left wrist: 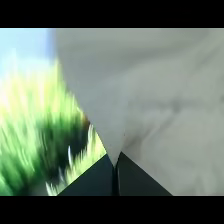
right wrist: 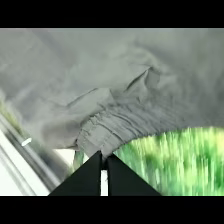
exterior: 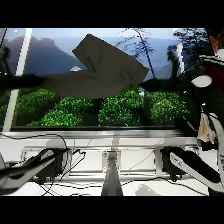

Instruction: Fold the clothes and pants, and hang the long-sleeved shirts on hangers.

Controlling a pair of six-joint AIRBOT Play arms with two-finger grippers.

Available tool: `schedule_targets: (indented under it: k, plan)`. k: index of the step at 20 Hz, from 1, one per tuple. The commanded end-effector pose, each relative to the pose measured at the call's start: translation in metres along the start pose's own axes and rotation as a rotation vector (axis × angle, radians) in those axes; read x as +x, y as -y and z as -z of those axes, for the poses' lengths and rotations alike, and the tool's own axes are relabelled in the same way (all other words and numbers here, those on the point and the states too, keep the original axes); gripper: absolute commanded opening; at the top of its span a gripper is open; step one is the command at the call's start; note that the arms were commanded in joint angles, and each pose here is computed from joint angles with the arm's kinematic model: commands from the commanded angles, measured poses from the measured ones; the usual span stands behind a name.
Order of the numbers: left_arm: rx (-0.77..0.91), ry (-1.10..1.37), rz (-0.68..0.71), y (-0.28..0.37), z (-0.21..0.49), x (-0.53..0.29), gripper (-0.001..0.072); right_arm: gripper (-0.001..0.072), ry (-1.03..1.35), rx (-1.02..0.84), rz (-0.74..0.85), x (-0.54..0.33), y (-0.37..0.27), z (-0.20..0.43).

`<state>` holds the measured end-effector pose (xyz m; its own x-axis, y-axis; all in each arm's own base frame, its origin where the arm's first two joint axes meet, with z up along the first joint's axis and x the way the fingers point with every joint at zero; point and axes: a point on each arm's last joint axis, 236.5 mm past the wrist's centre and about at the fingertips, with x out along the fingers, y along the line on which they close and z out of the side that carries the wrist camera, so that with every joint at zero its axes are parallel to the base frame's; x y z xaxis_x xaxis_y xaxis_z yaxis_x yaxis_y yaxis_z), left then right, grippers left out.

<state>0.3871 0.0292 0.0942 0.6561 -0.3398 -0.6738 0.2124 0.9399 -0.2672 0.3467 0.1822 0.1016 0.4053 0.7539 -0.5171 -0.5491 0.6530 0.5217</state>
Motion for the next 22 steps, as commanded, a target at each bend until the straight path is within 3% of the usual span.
schedule_targets:
  k: [1,4,8,12,16,22]
  plan:
    - [0.156,0.414,-0.169,0.036,-0.107,-0.114,0.001,0.0024,0.161,-0.243,0.015,-0.053,-0.074,-0.074]
    - [0.257,0.792,-0.34,0.08,-0.148,-0.235,0.0009,0.0024,0.311,-0.376,-0.021,-0.108,-0.151,-0.113]
    - [0.36,1.19,-0.479,0.148,-0.143,-0.371,0.0008,0.0024,0.465,-0.498,-0.105,-0.177,-0.245,-0.123]
    - [0.412,1.354,-0.565,0.178,-0.123,-0.43,0.0005,0.0024,0.545,-0.481,-0.18,-0.223,-0.296,-0.112]
    - [0.358,1.09,-0.512,0.129,-0.142,-0.348,0.0005,0.0024,0.49,-0.332,-0.079,-0.204,-0.257,-0.12]
    - [0.24,0.502,-0.259,0.035,-0.141,-0.096,0.0005,0.0025,0.212,-0.133,0.106,-0.079,-0.122,-0.135]
